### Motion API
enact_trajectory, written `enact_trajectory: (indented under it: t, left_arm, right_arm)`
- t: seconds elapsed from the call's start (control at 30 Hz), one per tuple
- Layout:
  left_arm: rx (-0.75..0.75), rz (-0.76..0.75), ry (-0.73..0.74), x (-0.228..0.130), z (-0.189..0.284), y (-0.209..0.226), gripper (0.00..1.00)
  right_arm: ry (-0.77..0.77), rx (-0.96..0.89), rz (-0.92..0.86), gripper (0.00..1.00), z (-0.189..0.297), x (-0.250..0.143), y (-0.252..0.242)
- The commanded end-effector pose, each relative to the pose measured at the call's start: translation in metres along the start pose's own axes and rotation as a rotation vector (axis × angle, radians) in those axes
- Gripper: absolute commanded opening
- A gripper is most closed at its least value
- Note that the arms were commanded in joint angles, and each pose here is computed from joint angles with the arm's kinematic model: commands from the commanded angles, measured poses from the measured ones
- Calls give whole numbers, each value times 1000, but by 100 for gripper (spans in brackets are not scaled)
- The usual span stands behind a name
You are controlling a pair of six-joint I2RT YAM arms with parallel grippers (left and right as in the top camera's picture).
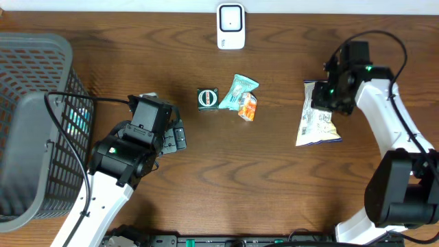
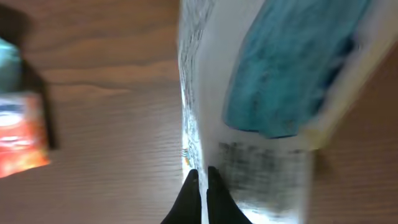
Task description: Scan the item barcode
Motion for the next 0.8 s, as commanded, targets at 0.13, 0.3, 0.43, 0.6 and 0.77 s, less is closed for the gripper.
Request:
enact_trajectory:
  t: [0.13,0.3,0.43,0.6,0.77]
  left_arm:
    - [18,1,-5,2,0,3,98]
    - [18,1,-5,2,0,3,98]
    - [18,1,-5,2,0,3,98]
    - [18,1,-5,2,0,3,98]
    - [18,1,-5,2,0,3,98]
  right_arm:
    - [17,-245,-93,1,-10,-19,-40]
    - [4,-246,-91,1,11,-8,-35]
    - [-27,-240,-69,1,35,8,-28]
    - [-112,-331,-71,1,56,28,-37]
    - [-132,-379,-130,3,56,31,-55]
Point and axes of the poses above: each gripper's point midway between its finger pads, its own z axis back along the fingers, its own y axis along the line the jaws close on, x = y × z, the point moved 3 cm from there along z, back along the fingers, and after that the axes turned 5 degrees about -z, right-handed, at the moved point
